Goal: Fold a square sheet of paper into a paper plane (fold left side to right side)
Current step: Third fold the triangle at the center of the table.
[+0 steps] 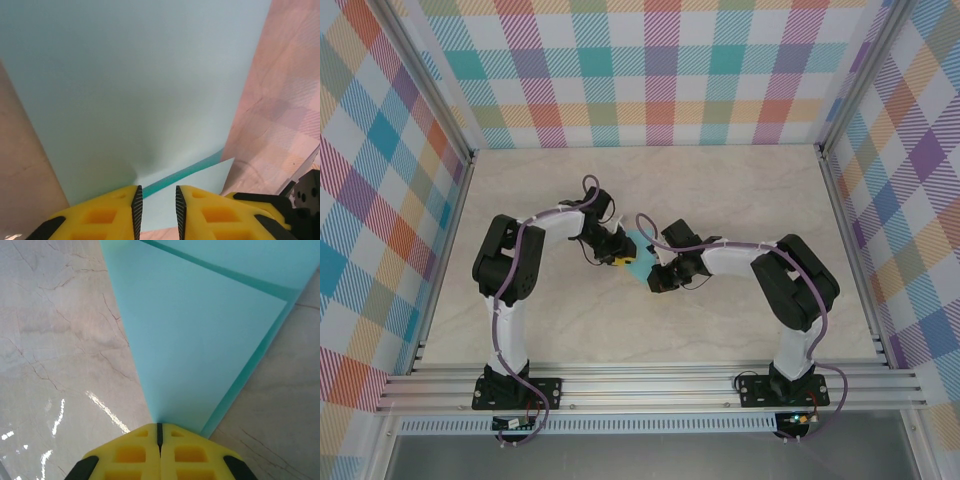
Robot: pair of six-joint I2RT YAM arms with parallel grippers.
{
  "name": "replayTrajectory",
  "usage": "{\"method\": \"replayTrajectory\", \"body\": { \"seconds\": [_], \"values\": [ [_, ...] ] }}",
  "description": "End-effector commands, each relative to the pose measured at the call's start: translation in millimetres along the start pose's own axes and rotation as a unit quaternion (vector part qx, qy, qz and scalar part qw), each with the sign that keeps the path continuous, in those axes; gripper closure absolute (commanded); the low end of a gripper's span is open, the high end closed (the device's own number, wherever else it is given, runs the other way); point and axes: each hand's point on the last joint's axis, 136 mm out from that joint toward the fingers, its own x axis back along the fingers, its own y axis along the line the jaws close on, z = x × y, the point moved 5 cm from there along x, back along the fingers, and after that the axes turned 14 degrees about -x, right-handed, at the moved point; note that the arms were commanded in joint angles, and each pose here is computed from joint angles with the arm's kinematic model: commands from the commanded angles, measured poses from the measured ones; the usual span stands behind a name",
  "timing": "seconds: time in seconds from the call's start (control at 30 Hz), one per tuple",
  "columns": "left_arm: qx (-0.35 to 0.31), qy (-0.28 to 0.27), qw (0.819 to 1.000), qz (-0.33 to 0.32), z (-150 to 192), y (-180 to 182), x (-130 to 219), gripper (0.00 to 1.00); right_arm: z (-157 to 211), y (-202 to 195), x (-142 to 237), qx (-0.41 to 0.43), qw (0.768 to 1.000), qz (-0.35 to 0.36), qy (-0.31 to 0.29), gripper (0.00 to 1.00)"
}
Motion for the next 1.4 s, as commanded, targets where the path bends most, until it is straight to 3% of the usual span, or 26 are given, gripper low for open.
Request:
{"method": "replayTrajectory", "body": {
  "seconds": [0.0, 0.3, 0.7, 1.03, 1.37],
  "values": [
    [-0.034, -0.034, 0.999, -0.008, -10.1, -23.8, 33.6, 0.73, 24.3, -29.7, -12.8, -0.044, 0.997, 0.046, 0.050, 1.00],
    [-0.042, -0.025, 0.999, 0.000, 19.8, -32.2, 36.7, 0.81, 26.5, -38.1, -16.3, -0.066, 0.995, 0.046, 0.058, 1.00],
    [-0.040, 0.010, 0.999, 0.031, 45.3, -42.0, -13.4, 0.86, 28.8, -41.1, -18.8, -0.071, 0.994, 0.045, 0.063, 1.00],
    [-0.040, 0.022, 0.999, 0.008, 45.3, -29.6, -31.0, 0.87, 29.3, -41.8, -19.1, -0.072, 0.994, 0.047, 0.064, 1.00],
    [-0.041, 0.017, 0.996, -0.076, 38.5, 1.9, -34.5, 0.88, 31.4, -45.3, -19.9, -0.076, 0.993, 0.058, 0.070, 1.00]
  ]
}}
